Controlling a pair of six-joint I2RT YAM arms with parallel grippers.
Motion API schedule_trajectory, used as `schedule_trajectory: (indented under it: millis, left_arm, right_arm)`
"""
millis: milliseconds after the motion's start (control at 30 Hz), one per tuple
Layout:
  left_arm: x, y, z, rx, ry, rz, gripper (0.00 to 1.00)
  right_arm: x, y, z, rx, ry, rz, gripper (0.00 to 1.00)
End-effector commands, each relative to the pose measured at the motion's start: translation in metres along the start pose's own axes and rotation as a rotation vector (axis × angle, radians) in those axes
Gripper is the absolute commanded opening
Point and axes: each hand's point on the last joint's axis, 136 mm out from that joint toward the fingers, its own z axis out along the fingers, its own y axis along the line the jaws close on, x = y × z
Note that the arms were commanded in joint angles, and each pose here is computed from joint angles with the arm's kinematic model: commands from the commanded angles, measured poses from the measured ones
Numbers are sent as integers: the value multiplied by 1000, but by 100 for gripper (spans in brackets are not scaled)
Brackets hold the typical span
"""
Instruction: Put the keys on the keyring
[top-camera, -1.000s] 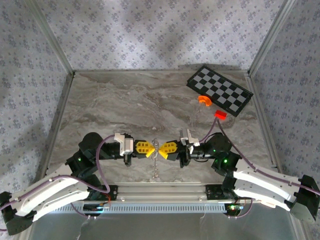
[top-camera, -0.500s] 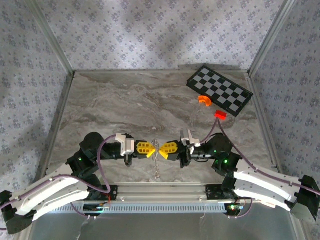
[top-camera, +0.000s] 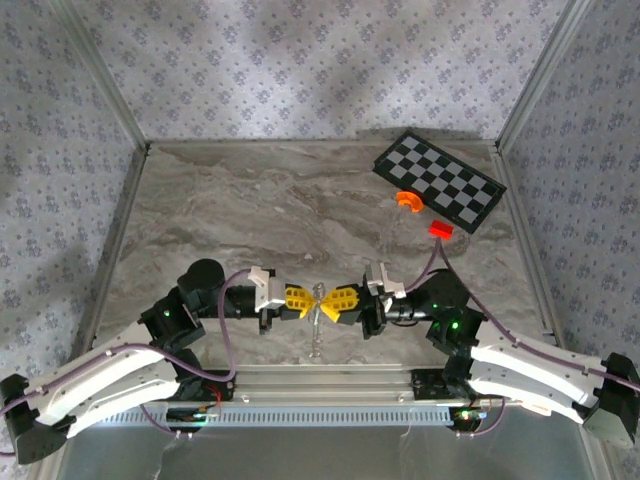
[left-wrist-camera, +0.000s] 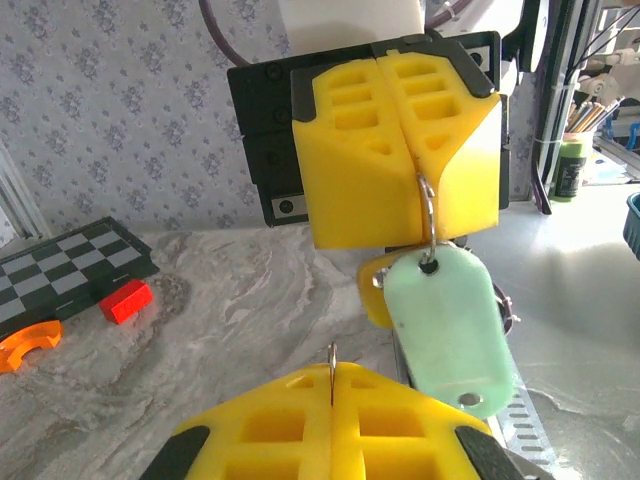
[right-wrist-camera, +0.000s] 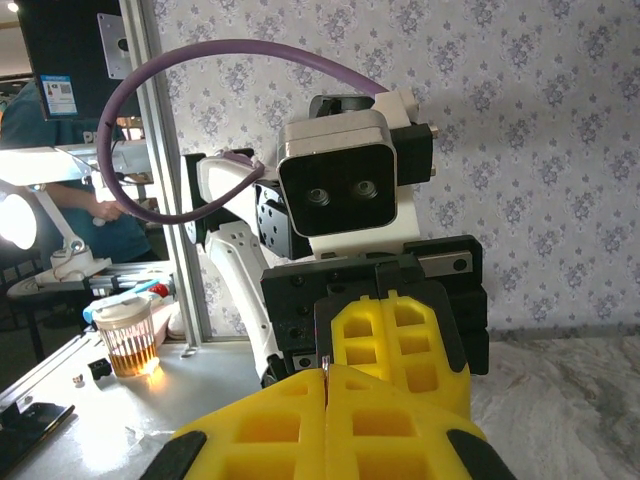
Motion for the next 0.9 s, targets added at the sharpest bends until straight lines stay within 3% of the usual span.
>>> schedule_trajectory:
  millis: [0,467,867]
  left_arm:
    - [-28,1,-6,-17,-63,63,0]
    - [-39,-3,-15,-28,-97,92,0]
    - [-41,-6,-14,-3,-111,89,0]
  right_arm:
    - [-10,2,1,-8,-13,-20,0]
    - [2,-8,-17,109,82,-13,0]
    - [2,-12,-11,105,61,-7,0]
